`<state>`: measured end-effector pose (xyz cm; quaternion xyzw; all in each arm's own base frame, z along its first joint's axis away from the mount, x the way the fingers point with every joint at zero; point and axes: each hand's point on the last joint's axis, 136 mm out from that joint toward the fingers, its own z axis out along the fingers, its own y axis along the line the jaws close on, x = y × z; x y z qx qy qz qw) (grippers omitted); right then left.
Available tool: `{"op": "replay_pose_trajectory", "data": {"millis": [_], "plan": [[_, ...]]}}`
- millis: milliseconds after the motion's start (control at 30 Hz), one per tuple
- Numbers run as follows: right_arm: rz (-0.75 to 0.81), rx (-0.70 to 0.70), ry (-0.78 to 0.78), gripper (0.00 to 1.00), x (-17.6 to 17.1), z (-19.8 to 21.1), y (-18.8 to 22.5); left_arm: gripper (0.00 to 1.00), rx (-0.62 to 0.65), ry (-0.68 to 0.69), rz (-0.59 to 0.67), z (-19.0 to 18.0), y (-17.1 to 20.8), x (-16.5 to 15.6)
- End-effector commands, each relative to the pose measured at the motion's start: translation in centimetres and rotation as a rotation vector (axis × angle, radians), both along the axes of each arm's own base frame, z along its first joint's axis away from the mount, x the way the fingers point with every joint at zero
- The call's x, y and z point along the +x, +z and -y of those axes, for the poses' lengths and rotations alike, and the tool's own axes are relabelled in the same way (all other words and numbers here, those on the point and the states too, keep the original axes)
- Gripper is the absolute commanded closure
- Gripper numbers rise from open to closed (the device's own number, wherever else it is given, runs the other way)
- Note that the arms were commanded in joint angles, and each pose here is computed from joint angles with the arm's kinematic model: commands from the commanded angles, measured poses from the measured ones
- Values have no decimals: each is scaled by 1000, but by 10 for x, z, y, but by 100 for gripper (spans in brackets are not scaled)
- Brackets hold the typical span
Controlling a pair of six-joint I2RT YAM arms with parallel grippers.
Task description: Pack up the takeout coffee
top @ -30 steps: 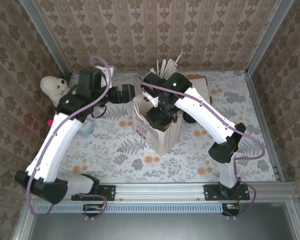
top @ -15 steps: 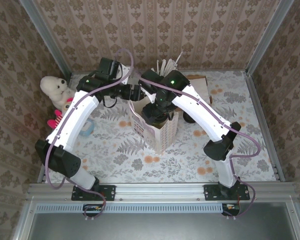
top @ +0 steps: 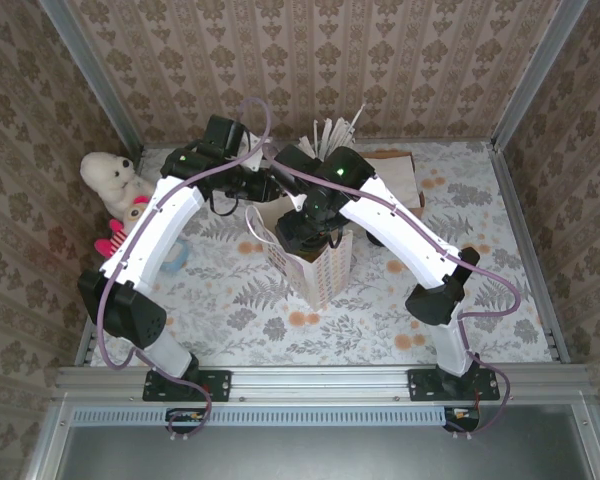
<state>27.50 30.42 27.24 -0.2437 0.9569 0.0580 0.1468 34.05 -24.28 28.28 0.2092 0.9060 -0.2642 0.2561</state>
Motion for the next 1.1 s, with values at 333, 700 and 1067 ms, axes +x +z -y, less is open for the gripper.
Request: {"op": "replay_pose_trajectory", "data": {"millis": [333,700,1067], "plan": [[51,-52,11,50,-23,15,19,100,4,116,-40,-10,6,-4],[21,-72,-23,51,-18,6,0,100,-34,152,-75,-6,11,-9],[-10,-24,-82,51,-3,27,5,100,-24,25,1,-3,14,-17]]}}
